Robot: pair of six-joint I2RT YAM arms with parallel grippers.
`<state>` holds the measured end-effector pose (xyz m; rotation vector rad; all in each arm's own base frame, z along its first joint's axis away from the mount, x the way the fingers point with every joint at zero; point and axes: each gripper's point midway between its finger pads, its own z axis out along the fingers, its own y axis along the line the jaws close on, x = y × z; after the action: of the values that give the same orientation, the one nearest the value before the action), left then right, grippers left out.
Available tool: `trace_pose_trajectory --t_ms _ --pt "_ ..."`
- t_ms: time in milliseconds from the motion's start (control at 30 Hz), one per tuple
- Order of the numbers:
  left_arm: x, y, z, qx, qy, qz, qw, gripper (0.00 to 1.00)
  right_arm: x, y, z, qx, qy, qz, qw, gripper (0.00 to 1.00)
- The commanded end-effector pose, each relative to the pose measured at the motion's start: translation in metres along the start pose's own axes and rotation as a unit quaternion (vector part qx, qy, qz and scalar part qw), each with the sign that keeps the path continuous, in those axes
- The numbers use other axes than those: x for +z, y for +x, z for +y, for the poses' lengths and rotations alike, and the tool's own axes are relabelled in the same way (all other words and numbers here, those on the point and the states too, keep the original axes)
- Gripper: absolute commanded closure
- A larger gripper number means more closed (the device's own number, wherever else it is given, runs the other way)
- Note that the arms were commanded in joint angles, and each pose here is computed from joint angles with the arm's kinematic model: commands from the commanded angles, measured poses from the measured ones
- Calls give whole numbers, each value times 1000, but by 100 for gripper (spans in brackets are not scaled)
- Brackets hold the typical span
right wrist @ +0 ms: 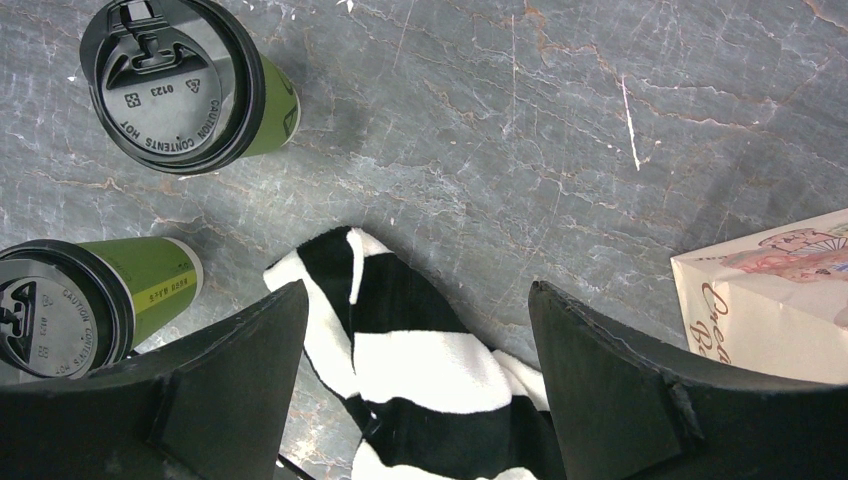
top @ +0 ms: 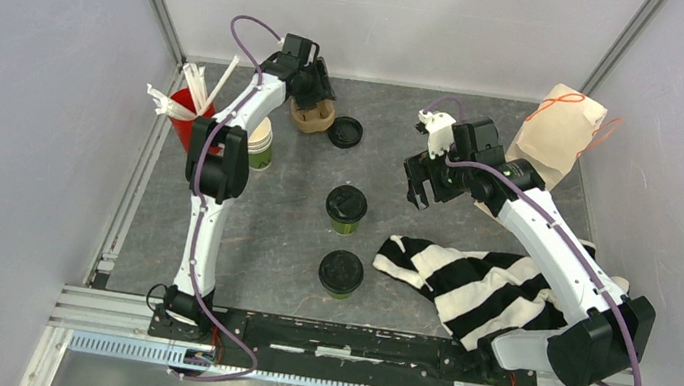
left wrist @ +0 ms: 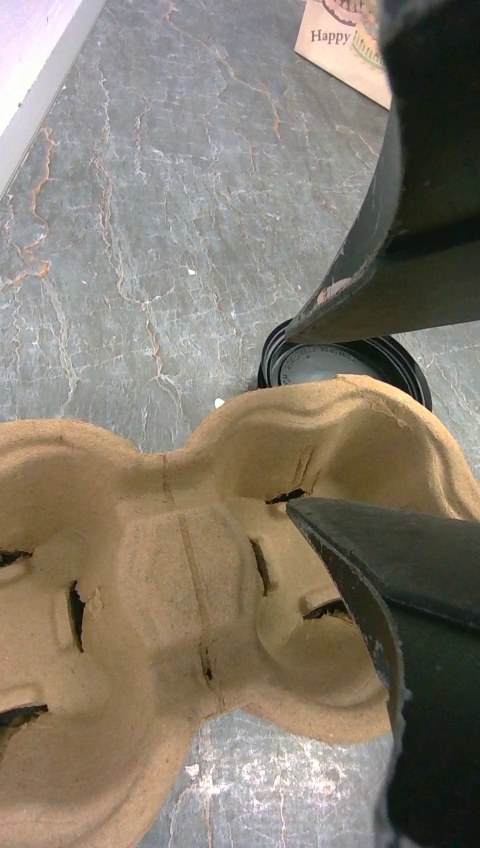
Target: Pack the takeout coffee
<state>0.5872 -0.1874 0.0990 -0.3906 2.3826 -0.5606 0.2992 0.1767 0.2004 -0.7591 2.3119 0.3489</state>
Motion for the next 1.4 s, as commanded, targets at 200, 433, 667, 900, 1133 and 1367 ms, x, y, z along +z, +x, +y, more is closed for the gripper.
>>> trace_pose_trajectory --t_ms 200,433,667,900,1133,1367 --pt "6 -2 -3 -1 0 -4 1000 46 0 -11 2 -10 -2 -17 1000 12" --pt "-7 -12 -11 1 11 -15 1000 50 -1 -10 2 -12 -1 -17 1000 12" --pt "-22 -20 -15 -5 25 -28 999 57 -2 -10 1 -12 1 -18 1000 12" --pt "-28 -23 -16 -2 27 -33 999 65 -2 -10 2 -13 0 -19 1000 12" --pt "-35 -24 -17 8 25 -34 999 60 -2 -10 4 -15 -2 -19 1000 12" --pt "-32 -21 -11 11 14 -28 999 61 -3 -10 4 -17 0 -19 1000 12"
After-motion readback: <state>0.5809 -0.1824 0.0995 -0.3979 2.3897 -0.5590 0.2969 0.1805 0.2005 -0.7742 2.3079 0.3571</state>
